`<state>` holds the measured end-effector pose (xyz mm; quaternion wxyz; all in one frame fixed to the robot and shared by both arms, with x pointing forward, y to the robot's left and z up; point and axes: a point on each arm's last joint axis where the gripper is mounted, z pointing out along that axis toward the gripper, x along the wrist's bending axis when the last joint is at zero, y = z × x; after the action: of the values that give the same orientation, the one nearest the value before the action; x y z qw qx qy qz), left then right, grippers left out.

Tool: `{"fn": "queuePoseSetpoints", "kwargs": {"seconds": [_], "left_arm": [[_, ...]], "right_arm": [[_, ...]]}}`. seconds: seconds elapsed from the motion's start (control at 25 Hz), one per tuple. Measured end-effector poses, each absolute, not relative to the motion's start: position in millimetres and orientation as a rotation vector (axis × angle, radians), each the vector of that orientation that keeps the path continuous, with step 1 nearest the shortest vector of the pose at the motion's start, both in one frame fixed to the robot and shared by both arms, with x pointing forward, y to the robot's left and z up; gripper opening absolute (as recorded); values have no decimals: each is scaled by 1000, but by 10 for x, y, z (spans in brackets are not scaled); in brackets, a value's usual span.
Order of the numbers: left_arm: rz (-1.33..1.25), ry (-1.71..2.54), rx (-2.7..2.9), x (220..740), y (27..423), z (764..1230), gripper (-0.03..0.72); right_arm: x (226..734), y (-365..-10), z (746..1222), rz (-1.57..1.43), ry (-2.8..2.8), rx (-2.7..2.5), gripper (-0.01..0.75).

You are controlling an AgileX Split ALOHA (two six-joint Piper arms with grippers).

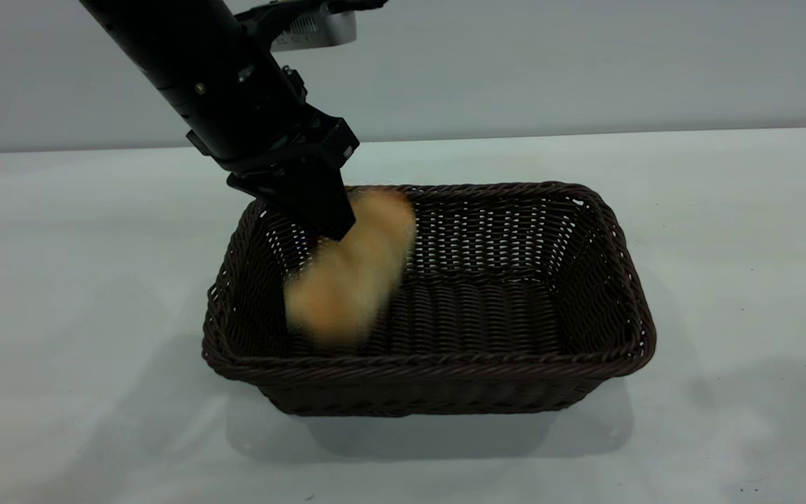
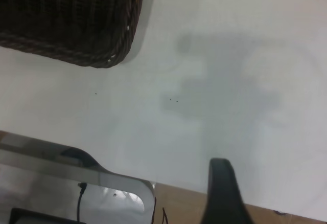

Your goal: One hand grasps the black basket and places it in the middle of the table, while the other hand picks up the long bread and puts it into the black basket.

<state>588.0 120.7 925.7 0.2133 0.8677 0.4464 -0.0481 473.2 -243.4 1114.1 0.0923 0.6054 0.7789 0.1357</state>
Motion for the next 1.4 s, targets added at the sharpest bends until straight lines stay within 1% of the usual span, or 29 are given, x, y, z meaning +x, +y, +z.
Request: {"fn": "queuePoseSetpoints", "kwargs": {"seconds": [0.2, 0.28, 0.32, 0.56, 0.72, 0.88, 1.12, 1.4], "left_arm": [[-115, 1200, 2449, 5847, 1237, 9354, 498], [-82, 1198, 2478, 5822, 1291, 9505, 556], [-54, 1211, 2492, 5816, 1339, 9614, 573], [213, 1479, 2502, 5750, 1827, 10449, 582], [327, 1562, 2511, 5465, 2129, 10919, 582], [365, 1601, 2463, 5142, 2356, 11253, 582], [421, 1588, 2405, 4562, 2530, 11370, 582], [501, 1528, 2312, 3895, 2678, 11253, 582]], "right_arm": [[4732, -2434, 11141, 403, 2313, 1798, 512], [4732, -2434, 11141, 403, 2313, 1798, 512], [4727, -2435, 11147, 405, 2311, 1796, 512], [4593, -2465, 11290, 469, 2274, 1765, 512], [4412, -2506, 11365, 513, 2246, 1743, 512], [4181, -2557, 11233, 490, 2261, 1755, 512], [3798, -2643, 10936, 444, 2289, 1778, 512], [3327, -2748, 10691, 491, 2285, 1703, 512]]}}
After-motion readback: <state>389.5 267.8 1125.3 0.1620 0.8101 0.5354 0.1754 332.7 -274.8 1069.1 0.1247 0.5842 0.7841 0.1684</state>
